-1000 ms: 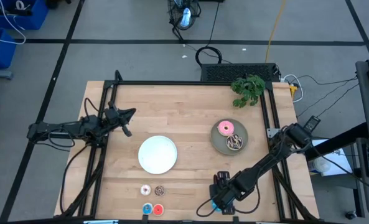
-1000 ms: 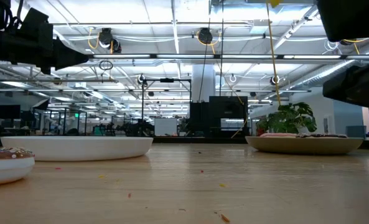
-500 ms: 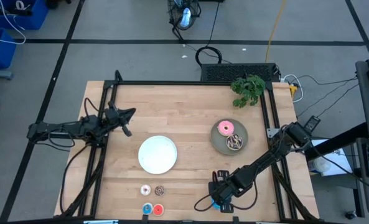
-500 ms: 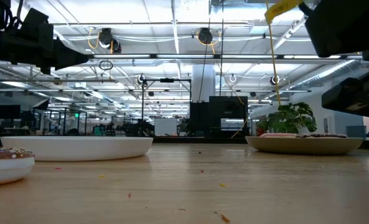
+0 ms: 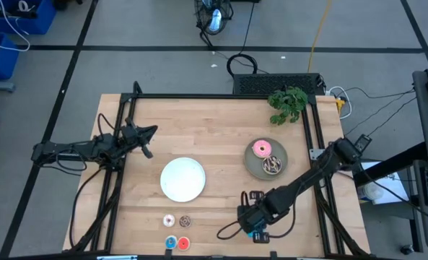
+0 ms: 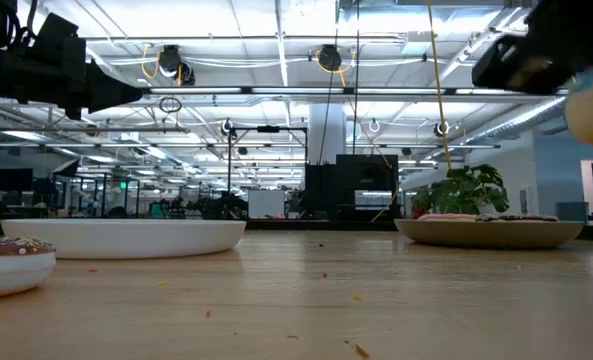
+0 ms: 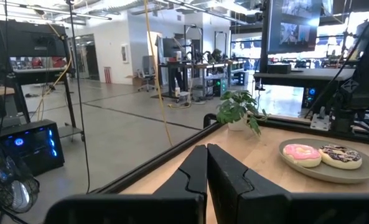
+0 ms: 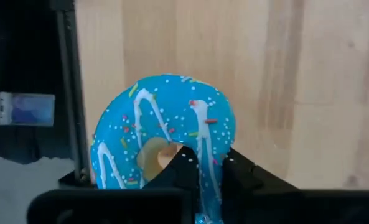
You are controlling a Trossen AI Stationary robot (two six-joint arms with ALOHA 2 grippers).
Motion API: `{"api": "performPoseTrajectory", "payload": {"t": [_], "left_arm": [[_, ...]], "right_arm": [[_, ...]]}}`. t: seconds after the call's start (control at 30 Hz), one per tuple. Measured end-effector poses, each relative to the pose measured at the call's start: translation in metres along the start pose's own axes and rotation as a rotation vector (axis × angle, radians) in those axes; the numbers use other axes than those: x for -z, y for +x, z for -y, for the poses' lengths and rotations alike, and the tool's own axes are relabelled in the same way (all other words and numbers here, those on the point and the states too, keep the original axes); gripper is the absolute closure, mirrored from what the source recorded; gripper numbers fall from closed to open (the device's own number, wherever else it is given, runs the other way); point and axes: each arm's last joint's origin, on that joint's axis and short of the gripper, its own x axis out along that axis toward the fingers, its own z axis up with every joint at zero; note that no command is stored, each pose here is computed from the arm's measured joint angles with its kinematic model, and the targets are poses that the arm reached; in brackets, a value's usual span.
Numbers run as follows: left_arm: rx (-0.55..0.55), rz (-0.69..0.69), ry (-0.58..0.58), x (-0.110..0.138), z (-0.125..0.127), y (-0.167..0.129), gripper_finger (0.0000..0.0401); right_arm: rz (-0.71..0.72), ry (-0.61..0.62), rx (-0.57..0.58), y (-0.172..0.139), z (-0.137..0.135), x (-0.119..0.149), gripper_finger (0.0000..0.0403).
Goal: Pick & Place donuts
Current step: Put the big blue donut on the gray plate
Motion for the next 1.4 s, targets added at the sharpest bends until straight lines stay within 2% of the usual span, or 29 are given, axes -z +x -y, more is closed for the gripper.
{"api": "performPoseTrajectory", "payload": {"t": [0.17,0.3,0.5,0.7,0.8,0.97,1.17,1.4], "left_arm": [[0.0,0.0,0.0,0.0,0.0,0.0,0.0384],[0.0,-0.001,0.002,0.0,0.0,0.0,0.0384],[0.0,0.0,0.01,0.0,0.0,0.0,0.0384],[0.0,-0.001,0.01,0.0,0.0,0.0,0.0384],[0.0,-0.001,0.011,0.0,0.0,0.0,0.0384],[0.0,-0.002,0.012,0.0,0.0,0.0,0.0384],[0.001,-0.014,0.019,0.002,0.0,0.0,0.0384],[0.001,-0.016,0.021,0.002,0.0,0.0,0.0384]], "right_arm": [[-0.059,-0.012,0.054,-0.028,0.017,0.0,0.039],[0.037,0.026,0.058,-0.068,0.037,-0.002,0.0389],[0.275,0.176,0.2,-0.131,0.071,0.011,0.0388],[0.36,0.265,0.262,-0.164,0.1,0.023,0.0389],[0.341,0.323,0.303,-0.16,0.116,0.024,0.0389],[0.267,0.342,0.349,-0.125,0.147,0.025,0.039],[0.287,0.321,0.205,-0.083,0.179,0.023,0.039],[0.318,0.349,0.176,-0.059,0.209,0.03,0.039]]}}
